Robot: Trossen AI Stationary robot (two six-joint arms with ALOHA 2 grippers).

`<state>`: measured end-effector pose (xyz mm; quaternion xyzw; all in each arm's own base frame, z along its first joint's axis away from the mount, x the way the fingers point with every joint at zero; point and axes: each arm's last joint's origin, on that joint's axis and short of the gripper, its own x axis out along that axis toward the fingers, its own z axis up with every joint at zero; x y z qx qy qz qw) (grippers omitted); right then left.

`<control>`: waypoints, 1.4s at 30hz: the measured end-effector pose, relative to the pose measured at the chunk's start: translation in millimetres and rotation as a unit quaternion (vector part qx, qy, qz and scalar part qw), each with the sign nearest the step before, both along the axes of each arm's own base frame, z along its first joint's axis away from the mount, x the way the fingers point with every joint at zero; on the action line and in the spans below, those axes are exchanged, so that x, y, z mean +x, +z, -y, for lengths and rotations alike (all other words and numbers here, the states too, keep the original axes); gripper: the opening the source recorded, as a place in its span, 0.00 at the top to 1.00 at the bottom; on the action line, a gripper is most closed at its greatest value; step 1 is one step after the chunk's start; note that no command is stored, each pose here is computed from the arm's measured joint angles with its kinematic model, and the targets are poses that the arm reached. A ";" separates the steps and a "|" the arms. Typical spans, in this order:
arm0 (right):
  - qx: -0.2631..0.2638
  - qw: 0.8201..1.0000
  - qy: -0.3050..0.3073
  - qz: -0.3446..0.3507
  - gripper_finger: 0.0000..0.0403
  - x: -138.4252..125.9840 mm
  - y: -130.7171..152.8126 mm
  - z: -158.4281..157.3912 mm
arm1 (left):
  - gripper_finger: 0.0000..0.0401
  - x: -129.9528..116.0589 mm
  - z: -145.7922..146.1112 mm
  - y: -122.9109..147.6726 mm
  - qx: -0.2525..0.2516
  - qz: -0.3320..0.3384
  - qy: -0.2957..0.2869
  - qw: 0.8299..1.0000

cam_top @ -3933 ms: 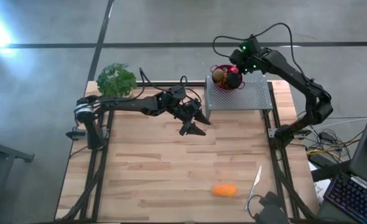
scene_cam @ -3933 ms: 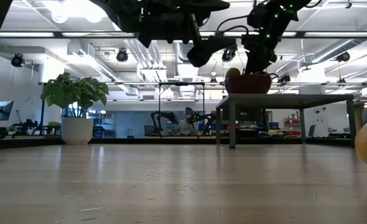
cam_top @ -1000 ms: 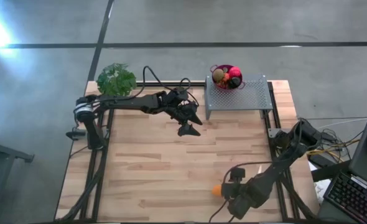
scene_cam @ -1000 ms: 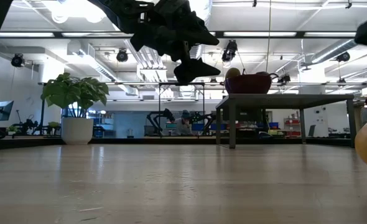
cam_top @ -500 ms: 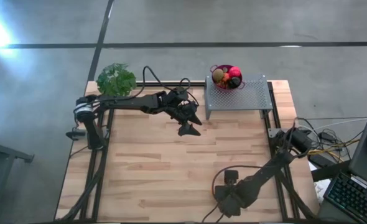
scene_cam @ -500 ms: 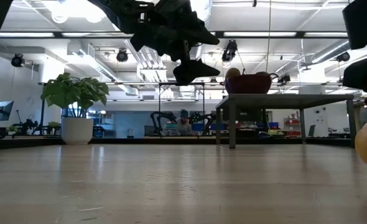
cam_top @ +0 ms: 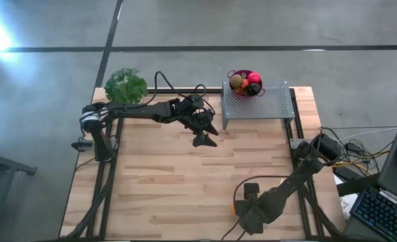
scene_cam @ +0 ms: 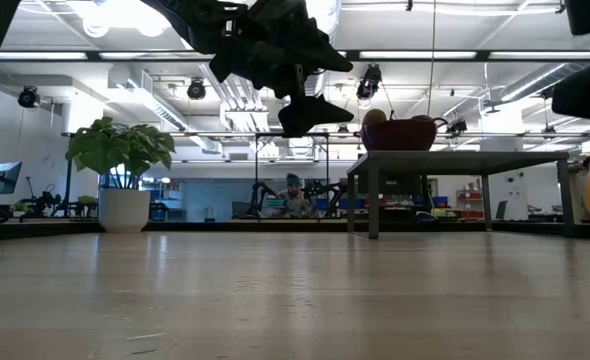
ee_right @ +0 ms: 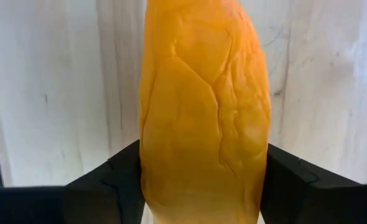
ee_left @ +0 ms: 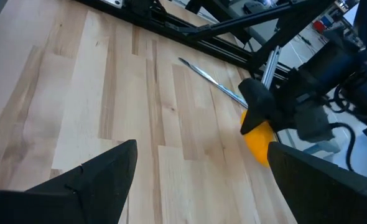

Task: Pick & Place Fruit
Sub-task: Put the mango into the violet strainer bowl on the shelf

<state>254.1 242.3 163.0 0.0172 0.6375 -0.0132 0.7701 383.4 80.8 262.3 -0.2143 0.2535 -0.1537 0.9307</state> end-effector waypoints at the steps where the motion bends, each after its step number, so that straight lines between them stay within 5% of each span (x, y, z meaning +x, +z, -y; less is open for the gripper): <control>1: 0.001 1.000 0.000 0.001 0.46 -0.6 2.5 0.7 | 0.09 0.0 0.0 0.0 0.000 0.000 0.000 1.000; 14: -0.050 0.998 -0.036 0.025 0.42 -26.4 60.7 33.2 | 0.09 0.0 0.0 -0.1 0.000 0.000 0.000 1.000; 22: -0.083 0.986 -0.077 0.123 0.43 -43.4 117.0 77.5 | 0.09 0.0 0.0 0.0 0.000 0.000 0.000 1.000; 29: -0.092 0.949 -0.183 0.239 0.39 -56.4 165.7 137.1 | 0.09 0.1 0.0 0.1 0.003 0.002 -0.001 1.000; 42: -0.049 0.863 -0.369 0.342 0.41 -85.6 221.3 233.4 | 0.09 0.2 0.0 0.3 0.009 0.006 -0.004 1.000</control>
